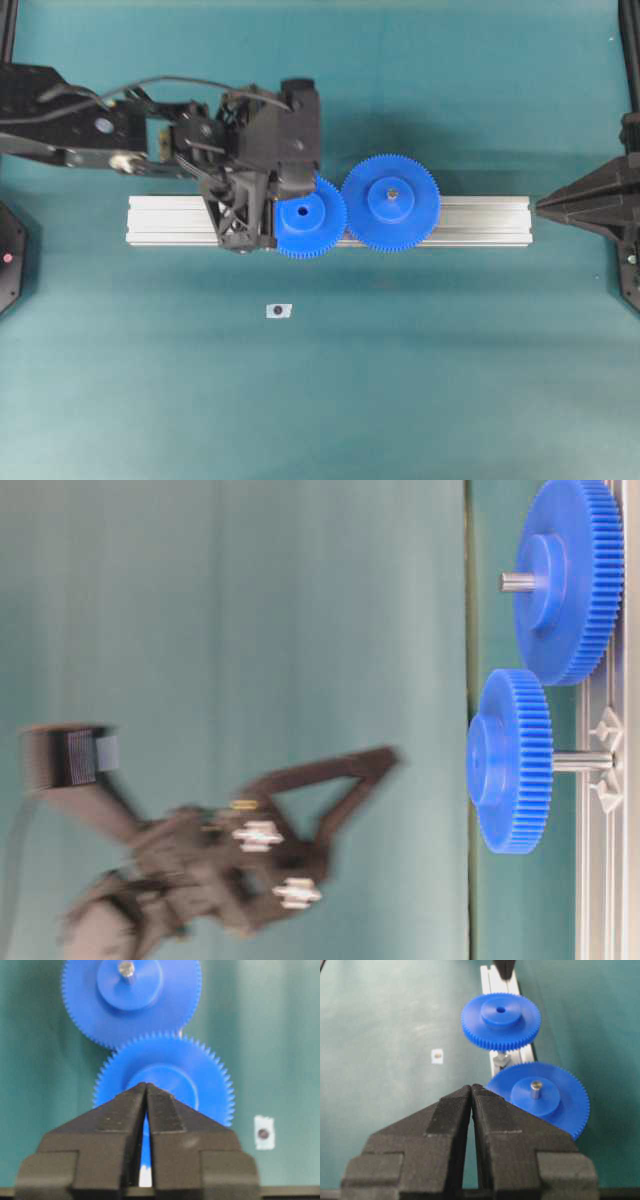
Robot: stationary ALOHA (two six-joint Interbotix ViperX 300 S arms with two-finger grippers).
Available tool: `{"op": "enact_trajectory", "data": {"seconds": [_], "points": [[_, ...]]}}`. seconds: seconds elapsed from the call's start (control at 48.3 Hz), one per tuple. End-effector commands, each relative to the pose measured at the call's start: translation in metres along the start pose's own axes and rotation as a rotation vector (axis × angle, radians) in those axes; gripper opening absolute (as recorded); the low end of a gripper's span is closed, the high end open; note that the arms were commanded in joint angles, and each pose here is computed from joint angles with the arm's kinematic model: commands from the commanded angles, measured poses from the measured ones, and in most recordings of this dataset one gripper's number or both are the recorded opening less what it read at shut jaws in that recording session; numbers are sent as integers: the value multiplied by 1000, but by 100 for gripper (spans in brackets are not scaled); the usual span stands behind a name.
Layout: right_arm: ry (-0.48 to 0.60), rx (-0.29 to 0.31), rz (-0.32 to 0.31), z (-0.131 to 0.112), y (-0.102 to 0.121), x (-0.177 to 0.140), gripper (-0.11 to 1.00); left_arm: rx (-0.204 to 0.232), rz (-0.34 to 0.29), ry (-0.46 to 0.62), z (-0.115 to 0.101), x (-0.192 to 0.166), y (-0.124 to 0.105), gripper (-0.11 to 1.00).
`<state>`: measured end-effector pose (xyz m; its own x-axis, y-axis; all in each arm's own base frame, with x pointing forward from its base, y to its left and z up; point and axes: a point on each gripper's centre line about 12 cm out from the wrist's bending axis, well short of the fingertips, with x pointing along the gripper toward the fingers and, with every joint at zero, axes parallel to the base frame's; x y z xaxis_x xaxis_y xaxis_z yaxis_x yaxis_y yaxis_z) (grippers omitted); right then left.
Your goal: Find the location of the shaft and insert the small gear.
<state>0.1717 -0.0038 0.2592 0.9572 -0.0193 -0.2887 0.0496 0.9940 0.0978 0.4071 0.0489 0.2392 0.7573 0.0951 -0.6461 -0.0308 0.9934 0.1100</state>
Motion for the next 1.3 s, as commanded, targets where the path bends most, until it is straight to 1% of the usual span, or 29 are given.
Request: {"op": "enact_trajectory", "data": {"seconds": [0.0, 0.124, 0.207, 0.331, 0.456, 0.538, 0.725, 0.89, 1.035, 1.16, 1.284], "points": [[-19, 8, 0, 7, 0, 0, 13, -3, 3, 7, -4, 6, 1, 0], [-18, 10, 0, 7, 0, 0, 13, -6, -10, 65, -18, 26, -3, 0], [-18, 10, 0, 7, 0, 0, 13, -14, -17, 72, -17, 33, -7, 0], [-25, 10, 1, 7, 0, -1, 13, -24, -15, 44, -4, 29, -7, 0], [-23, 8, 0, 7, 0, -1, 13, -30, -12, 11, 12, 14, -5, 0], [-25, 10, 1, 7, 0, -1, 13, -28, -19, 1, 17, 6, -9, 0], [-25, 10, -1, 6, 0, -2, 13, -38, -32, 16, 8, 3, -16, 0], [-26, 12, -14, 6, -2, -2, 13, -47, -45, -6, 9, 6, -24, 0], [-28, 12, -18, 7, -3, -2, 14, -61, -52, 34, -5, 21, -29, 0], [-31, 14, -19, 7, -3, -3, 14, -56, -51, 24, -1, 21, -28, 0], [-36, 14, -19, 8, -3, -3, 13, -60, -37, 6, 4, 14, -20, 0]]}}
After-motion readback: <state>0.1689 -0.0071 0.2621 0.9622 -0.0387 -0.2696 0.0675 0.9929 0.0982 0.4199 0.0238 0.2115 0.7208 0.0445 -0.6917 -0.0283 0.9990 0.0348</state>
